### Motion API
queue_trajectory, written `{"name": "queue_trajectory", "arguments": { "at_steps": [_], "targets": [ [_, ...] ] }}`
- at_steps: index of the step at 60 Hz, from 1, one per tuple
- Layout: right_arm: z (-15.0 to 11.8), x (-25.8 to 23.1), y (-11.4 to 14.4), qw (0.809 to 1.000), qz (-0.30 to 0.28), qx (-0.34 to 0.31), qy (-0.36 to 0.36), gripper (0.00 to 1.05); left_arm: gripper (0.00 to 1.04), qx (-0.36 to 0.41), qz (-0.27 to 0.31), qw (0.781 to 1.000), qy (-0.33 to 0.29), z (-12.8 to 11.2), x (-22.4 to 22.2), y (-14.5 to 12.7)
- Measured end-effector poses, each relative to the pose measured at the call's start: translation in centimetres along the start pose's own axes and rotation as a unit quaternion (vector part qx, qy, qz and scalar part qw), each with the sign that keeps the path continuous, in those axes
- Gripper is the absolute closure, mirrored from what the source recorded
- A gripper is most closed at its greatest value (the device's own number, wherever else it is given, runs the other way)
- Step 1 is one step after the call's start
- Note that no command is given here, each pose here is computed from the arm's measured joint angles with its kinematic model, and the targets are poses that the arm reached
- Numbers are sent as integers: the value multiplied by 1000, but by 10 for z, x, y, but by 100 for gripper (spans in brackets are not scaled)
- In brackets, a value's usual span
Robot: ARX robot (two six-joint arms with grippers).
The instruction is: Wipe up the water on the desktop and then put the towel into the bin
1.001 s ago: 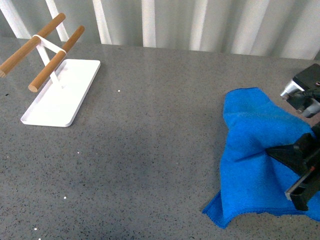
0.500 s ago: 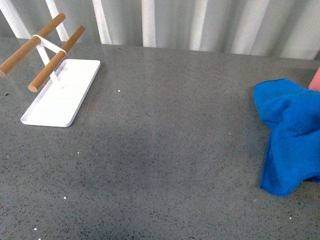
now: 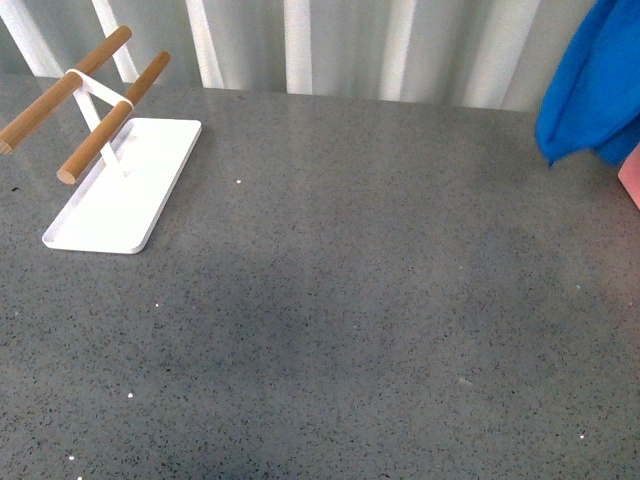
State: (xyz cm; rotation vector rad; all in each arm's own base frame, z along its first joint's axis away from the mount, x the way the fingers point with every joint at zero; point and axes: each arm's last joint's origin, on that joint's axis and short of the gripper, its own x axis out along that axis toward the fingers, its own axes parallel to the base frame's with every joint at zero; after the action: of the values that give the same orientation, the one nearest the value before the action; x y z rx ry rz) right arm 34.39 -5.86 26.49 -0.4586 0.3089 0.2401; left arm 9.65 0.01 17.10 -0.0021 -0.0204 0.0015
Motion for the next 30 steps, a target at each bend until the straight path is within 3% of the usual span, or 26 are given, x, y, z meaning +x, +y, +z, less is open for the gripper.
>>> {"name": "queue_trajectory", "arguments": {
  "at_steps": [5, 12, 20, 30],
  "targets": [
    [16, -26, -23, 999, -34, -7, -24, 102, 7, 0, 0, 1000, 0, 0, 0, 0],
    [18, -53, -47, 997, -69, -8, -29, 102, 7, 0, 0, 1000, 0, 0, 0, 0],
    [-1, -73, -70, 995, -97, 2, -10, 102, 7, 0, 0, 1000, 0, 0, 0, 0],
    [-45, -90, -83, 992, -113, 38, 33, 102, 7, 0, 0, 1000, 0, 0, 0, 0]
  ]
}}
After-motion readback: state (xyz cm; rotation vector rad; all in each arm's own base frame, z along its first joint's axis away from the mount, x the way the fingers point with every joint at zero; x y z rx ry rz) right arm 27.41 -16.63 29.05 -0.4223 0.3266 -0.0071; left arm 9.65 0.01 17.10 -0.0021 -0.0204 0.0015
